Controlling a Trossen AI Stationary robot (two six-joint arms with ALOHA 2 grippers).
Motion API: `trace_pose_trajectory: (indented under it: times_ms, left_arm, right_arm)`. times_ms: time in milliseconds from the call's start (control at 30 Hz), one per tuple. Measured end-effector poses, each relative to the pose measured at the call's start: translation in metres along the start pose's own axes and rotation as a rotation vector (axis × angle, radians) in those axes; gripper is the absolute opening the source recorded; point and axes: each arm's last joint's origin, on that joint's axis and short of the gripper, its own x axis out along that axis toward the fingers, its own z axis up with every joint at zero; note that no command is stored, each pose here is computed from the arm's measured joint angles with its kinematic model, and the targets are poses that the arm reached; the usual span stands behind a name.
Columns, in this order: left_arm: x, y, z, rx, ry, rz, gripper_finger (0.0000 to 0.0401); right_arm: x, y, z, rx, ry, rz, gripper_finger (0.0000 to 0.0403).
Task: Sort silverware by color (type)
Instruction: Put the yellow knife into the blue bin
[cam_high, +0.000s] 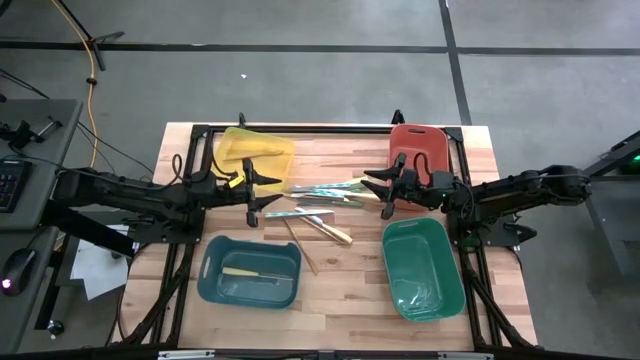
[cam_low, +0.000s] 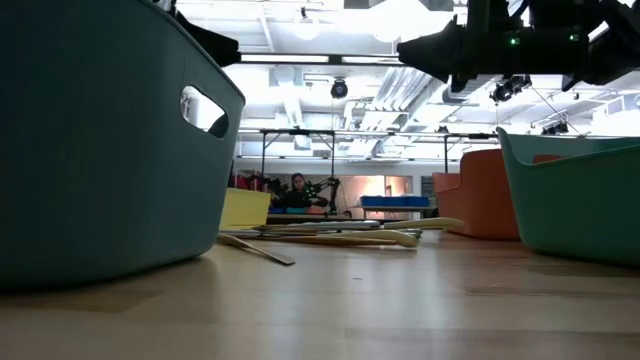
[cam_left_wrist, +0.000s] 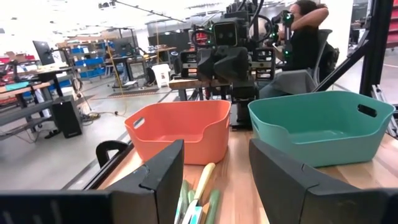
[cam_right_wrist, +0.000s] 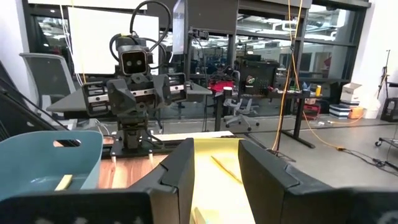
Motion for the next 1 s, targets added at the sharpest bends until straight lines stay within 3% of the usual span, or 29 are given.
trace_pose_trajectory:
  times_ms: [467,700,833,1000]
  left_arm:
    - [0.0,0.0,0.0,0.001,0.002,0.001,0.017]
    - [0.0,0.0,0.0,0.002,0.003,0.002,0.017]
    - [0.0,0.0,0.0,0.002,0.002,0.002,0.017]
    - [0.0,0.0,0.0,0.002,0.005,0.002,0.017]
  right_arm:
    - [0.0,0.0,0.0,0.001,0.001,0.0,0.0108]
    - [0.0,0.001,-0.002,0.062,0.021,0.007,0.0108]
    - [0.015,0.013,0.009,0.068,0.157,0.076,0.0108]
    - [0.038,0.033,0.022,0.052,0.536,0.052,0.0108]
